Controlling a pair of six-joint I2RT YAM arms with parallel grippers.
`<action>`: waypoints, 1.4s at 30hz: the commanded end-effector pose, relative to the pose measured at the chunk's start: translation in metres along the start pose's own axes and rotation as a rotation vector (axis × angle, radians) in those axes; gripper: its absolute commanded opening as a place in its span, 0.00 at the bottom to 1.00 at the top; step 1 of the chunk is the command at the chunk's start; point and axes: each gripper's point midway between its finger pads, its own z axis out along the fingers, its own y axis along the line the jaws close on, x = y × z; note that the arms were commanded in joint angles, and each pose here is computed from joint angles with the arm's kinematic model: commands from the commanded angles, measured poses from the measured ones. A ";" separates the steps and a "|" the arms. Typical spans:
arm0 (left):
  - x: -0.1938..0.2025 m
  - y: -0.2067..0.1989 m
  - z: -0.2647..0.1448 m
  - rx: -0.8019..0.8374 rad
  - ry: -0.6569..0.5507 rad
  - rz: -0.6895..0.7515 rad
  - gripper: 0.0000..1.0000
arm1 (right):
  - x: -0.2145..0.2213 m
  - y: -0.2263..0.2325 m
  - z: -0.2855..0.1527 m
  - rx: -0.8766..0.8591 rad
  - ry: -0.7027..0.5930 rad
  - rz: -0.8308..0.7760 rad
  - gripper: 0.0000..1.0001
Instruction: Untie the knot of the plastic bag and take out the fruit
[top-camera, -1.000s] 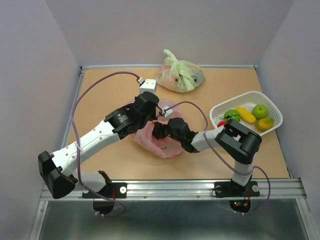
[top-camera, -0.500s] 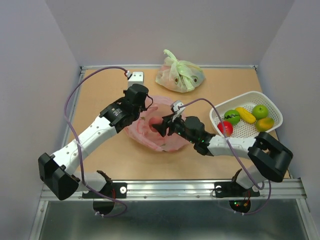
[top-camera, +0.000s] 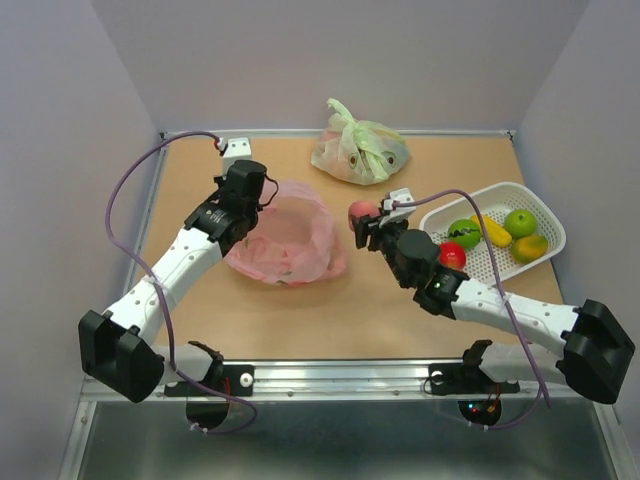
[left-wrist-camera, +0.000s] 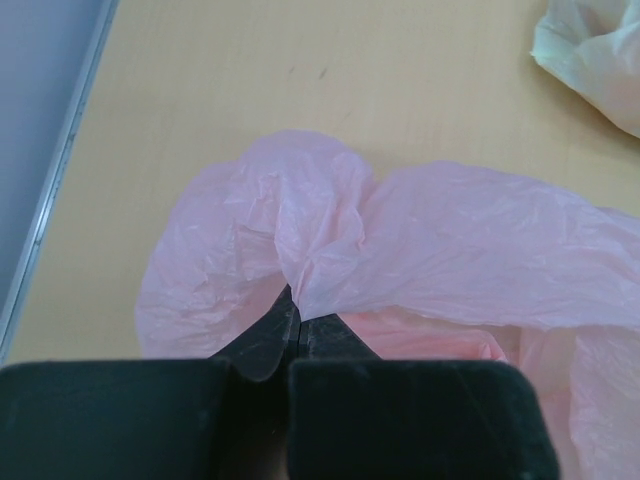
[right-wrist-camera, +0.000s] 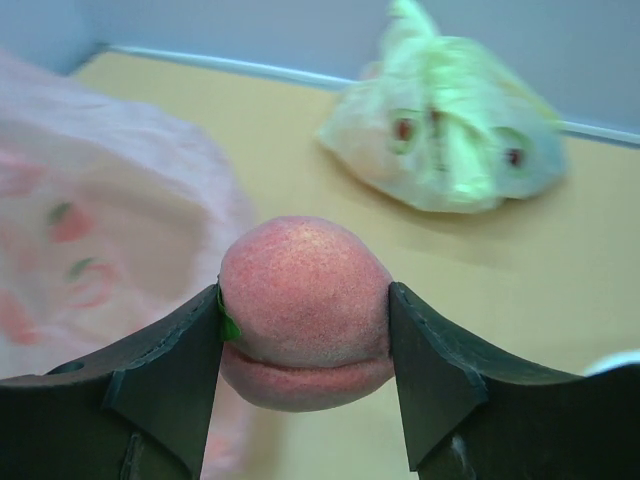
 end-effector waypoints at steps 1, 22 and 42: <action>-0.011 0.029 -0.003 -0.066 -0.059 -0.044 0.00 | -0.019 -0.100 -0.013 0.505 0.008 -0.155 0.01; -0.019 0.089 -0.004 -0.151 -0.119 -0.185 0.00 | 0.041 -0.312 -0.130 1.260 0.041 0.150 0.89; -0.020 0.141 -0.051 -0.268 -0.300 -0.356 0.00 | -0.109 -0.248 -0.178 0.866 -0.340 0.319 1.00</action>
